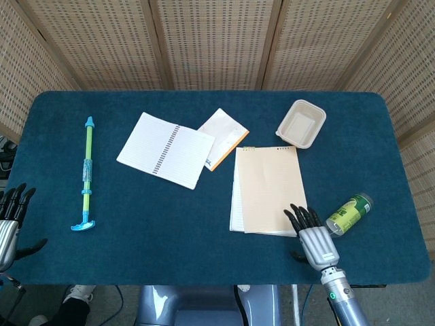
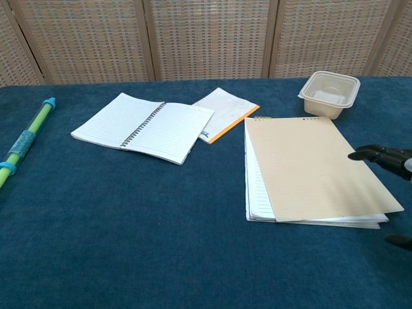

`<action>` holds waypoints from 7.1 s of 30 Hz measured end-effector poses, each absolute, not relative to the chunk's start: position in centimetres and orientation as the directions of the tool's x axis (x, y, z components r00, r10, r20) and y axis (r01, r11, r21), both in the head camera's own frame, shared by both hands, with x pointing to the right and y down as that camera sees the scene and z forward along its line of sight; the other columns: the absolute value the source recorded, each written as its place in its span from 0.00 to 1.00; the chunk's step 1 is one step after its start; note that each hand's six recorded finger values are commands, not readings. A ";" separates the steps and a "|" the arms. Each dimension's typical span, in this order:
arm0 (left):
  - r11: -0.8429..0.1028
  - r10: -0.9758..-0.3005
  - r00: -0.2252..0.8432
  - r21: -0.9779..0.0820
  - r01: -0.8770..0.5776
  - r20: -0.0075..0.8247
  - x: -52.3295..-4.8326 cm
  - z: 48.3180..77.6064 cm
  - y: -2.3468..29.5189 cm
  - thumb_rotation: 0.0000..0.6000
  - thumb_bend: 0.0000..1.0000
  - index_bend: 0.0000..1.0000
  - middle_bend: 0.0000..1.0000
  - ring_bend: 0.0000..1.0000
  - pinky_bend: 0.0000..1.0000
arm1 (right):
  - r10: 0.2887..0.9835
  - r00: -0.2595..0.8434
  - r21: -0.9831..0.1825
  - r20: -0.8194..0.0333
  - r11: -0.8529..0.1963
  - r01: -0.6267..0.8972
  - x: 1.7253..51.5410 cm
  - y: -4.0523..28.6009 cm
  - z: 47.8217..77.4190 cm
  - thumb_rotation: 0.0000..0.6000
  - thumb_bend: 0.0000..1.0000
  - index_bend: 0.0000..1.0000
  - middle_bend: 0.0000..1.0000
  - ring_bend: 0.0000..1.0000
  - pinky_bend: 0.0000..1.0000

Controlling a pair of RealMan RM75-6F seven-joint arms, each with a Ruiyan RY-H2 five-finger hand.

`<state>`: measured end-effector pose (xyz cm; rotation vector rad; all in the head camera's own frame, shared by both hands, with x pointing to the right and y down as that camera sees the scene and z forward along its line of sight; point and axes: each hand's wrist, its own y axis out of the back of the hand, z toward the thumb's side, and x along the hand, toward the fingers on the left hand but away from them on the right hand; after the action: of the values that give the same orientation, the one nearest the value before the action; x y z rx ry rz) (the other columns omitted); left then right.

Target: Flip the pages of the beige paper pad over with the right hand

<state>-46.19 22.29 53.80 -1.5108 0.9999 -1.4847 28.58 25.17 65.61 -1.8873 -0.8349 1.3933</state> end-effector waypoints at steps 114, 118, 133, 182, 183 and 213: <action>-0.411 -0.910 0.040 -0.911 0.014 0.412 -45.0 54.9 22.8 1.00 0.04 0.00 0.00 0.00 0.00 | 0.797 0.229 -0.808 -0.558 -0.586 0.070 23.4 18.9 71.4 1.00 0.63 0.08 0.00 0.00 0.00; -0.411 -0.911 0.041 -0.912 0.013 0.411 -45.0 54.9 22.8 1.00 0.04 0.00 0.00 0.00 0.00 | 0.792 0.230 -0.802 -0.566 -0.593 0.067 23.3 18.8 71.6 1.00 0.49 0.09 0.00 0.00 0.00; -0.415 -0.909 0.046 -0.910 0.007 0.415 -44.9 54.9 22.9 1.00 0.04 0.00 0.00 0.00 0.00 | 0.800 0.228 -0.818 -0.555 -0.575 0.027 22.2 16.8 71.7 1.00 0.60 0.16 0.00 0.00 0.02; -0.411 -0.910 0.056 -0.912 0.010 0.411 -44.4 54.8 23.1 1.00 0.04 0.00 0.00 0.00 0.00 | 0.753 0.506 -0.854 -0.420 -0.516 0.059 28.2 25.4 62.3 1.00 0.82 0.63 0.54 0.48 0.56; -0.411 -0.910 0.056 -0.912 0.010 0.411 -44.4 54.8 23.1 1.00 0.04 0.00 0.00 0.00 0.00 | 0.748 0.511 -0.851 -0.423 -0.522 0.059 28.4 25.9 62.1 1.00 0.82 0.63 0.54 0.48 0.56; -0.404 -0.913 0.054 -0.915 0.007 0.404 -44.4 54.5 23.1 1.00 0.03 0.00 0.00 0.00 0.00 | 0.709 0.497 -0.804 -0.500 -0.593 0.038 32.6 30.7 59.9 1.00 0.82 0.63 0.54 0.48 0.56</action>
<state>-44.44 23.11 54.48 -1.5363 0.9449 -1.4625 32.64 30.67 59.87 -1.9812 -0.6140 1.1232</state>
